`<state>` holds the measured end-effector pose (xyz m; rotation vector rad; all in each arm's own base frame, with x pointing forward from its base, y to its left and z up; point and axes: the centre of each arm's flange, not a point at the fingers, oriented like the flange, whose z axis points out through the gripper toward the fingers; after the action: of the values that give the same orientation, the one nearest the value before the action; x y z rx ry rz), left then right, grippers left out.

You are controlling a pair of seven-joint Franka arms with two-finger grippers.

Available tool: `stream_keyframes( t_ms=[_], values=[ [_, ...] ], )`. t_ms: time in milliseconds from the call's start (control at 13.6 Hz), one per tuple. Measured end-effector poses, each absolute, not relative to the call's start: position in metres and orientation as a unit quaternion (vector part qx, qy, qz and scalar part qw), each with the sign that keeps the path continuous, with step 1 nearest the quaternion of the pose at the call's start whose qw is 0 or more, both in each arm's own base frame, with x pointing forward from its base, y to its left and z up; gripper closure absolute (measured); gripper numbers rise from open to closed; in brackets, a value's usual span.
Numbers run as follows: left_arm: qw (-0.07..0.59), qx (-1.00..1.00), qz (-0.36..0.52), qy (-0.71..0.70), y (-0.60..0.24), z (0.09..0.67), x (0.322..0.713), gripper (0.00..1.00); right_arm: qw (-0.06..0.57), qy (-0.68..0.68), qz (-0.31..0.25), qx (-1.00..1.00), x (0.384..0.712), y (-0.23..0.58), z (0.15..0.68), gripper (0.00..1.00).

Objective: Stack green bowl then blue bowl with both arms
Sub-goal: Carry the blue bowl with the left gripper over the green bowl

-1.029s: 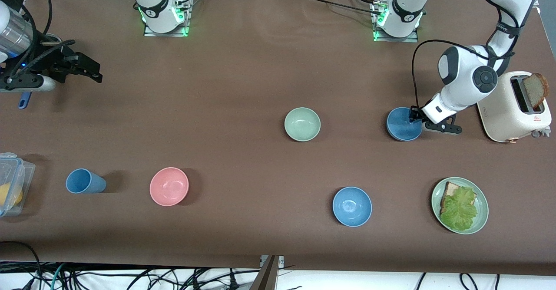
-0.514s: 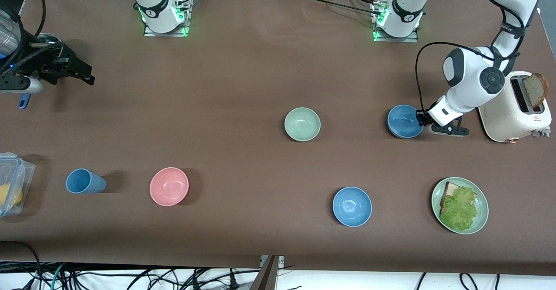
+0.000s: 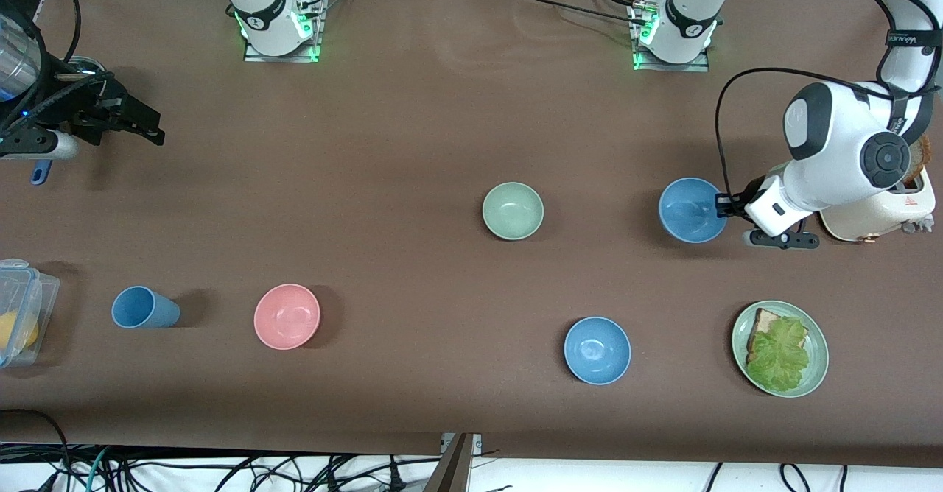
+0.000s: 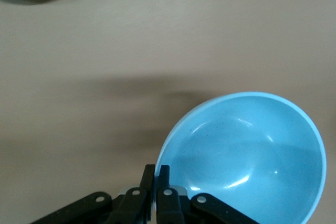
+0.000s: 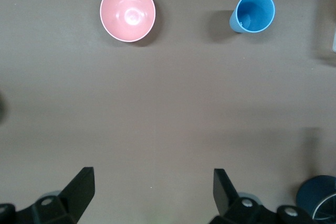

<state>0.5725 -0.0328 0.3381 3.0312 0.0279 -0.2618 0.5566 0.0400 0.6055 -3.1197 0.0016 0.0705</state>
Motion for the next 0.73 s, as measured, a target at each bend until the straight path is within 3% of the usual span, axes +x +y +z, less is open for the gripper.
stream_keyframes(
  t_ms=[367, 735],
  values=[
    [0.047, 0.992, -0.093, 0.076, -0.225, 0.359, 0.558, 0.95, 0.01, 0.0, 0.023, -1.0, 0.557, 0.04, 0.605, 0.0],
    [0.055, 0.986, -0.115, 0.103, -0.316, 0.308, 0.545, 0.95, 0.01, 0.0, 0.024, -1.0, 0.557, 0.041, 0.605, 0.0]
  ],
)
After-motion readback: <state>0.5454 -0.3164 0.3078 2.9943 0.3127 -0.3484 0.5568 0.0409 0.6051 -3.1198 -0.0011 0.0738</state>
